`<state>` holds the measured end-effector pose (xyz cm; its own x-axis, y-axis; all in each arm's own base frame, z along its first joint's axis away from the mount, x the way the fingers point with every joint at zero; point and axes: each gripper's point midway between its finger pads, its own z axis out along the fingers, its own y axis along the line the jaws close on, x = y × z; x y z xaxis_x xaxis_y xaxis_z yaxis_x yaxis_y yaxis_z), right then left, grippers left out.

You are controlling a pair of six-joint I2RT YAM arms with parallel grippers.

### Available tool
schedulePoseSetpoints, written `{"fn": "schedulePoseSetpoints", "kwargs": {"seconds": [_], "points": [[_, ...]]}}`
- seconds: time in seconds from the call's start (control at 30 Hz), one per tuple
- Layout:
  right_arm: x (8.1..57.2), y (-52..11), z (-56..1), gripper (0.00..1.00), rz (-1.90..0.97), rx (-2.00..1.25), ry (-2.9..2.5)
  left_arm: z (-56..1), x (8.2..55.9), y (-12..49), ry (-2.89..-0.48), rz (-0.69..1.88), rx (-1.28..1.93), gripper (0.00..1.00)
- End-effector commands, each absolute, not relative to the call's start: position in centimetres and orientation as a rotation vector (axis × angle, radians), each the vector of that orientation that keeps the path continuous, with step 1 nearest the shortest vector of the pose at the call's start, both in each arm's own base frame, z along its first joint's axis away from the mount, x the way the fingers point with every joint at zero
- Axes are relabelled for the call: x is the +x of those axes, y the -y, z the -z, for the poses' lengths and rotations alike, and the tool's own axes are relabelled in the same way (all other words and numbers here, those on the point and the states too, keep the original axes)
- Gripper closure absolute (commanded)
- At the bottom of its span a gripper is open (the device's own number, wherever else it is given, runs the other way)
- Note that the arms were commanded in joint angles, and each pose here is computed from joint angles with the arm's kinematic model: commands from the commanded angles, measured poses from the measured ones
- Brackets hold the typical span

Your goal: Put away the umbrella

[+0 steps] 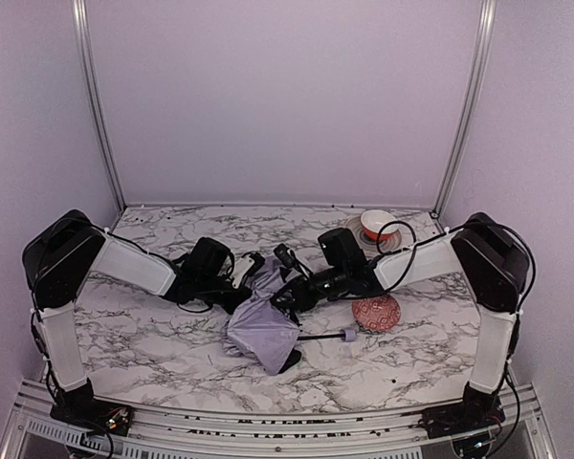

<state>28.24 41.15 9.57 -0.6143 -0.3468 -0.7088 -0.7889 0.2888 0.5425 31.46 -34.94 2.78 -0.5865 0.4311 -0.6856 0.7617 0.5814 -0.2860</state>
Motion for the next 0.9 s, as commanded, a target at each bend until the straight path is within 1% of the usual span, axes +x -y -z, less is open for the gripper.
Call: {"fn": "schedulePoseSetpoints", "kwargs": {"seconds": [0.0, 0.1, 0.13, 0.2, 0.33, 0.43, 0.5, 0.57, 0.63, 0.67, 0.73, 0.77, 0.8, 0.87], "points": [[31.5, -39.9, -5.0, 1.0, -1.175, -0.823, -2.258, 0.0, 29.3, 33.8, -2.349, 0.761, 0.99, 0.76], [30.6, -39.0, -2.5, 1.0, -1.134, -0.839, -2.321, 0.4, 29.8, 33.4, -2.366, 0.72, 0.955, 0.75], [30.1, -38.8, -2.0, 1.0, -1.133, -0.854, -2.33, 0.5, 30.1, 33.3, -2.374, 0.704, 0.938, 0.74], [28.9, -38.5, -1.1, 1.0, -1.141, -0.904, -2.349, 0.5, 31.0, 32.7, -2.385, 0.645, 0.883, 0.65], [27.0, -38.2, 1.0, 1.0, -1.145, -1.009, -2.408, -1.4, 33.6, 30.6, -2.342, 0.462, 0.714, 0.43], [26.0, -37.3, 2.6, 1.0, -1.128, -1.04, -2.454, -6.1, 35.4, 28.6, -2.217, 0.34, 0.582, 0.27], [25.5, -36.9, 3.3, 1.0, -1.117, -1.051, -2.481, -9.5, 36.3, 26.9, -2.116, 0.261, 0.502, 0.18], [25.1, -36.6, 3.9, 1.0, -1.12, -1.057, -2.503, -12.2, 36.4, 25.9, -2.033, 0.226, 0.48, 0.13], [24.9, -36.6, 4.2, 1.0, -1.13, -1.061, -2.511, -14.6, 35.9, 25.8, -1.971, 0.242, 0.509, 0.1], [24.8, -36.6, 4.2, 1.0, -1.136, -1.061, -2.513, -15.6, 35.1, 26.3, -1.938, 0.271, 0.555, 0.1], [24.9, -36.7, 4.0, 1.0, -1.14, -1.059, -2.51, -17.5, 31.5, 28.8, -1.834, 0.367, 0.753, 0.17], [25.0, -36.8, 3.9, 1.0, -1.141, -1.056, -2.51, -17.5, 28.6, 30.5, -1.771, 0.412, 0.912, 0.21], [25.1, -36.8, 3.9, 1.0, -1.141, -1.058, -2.507, -17.6, 25.2, 32.2, -1.691, 0.474, 1.089, 0.23], [25.1, -37.0, 3.7, 1.0, -1.142, -1.064, -2.506, -16.7, 19.1, 34.3, -1.556, 0.566, 1.4, 0.2]]}}
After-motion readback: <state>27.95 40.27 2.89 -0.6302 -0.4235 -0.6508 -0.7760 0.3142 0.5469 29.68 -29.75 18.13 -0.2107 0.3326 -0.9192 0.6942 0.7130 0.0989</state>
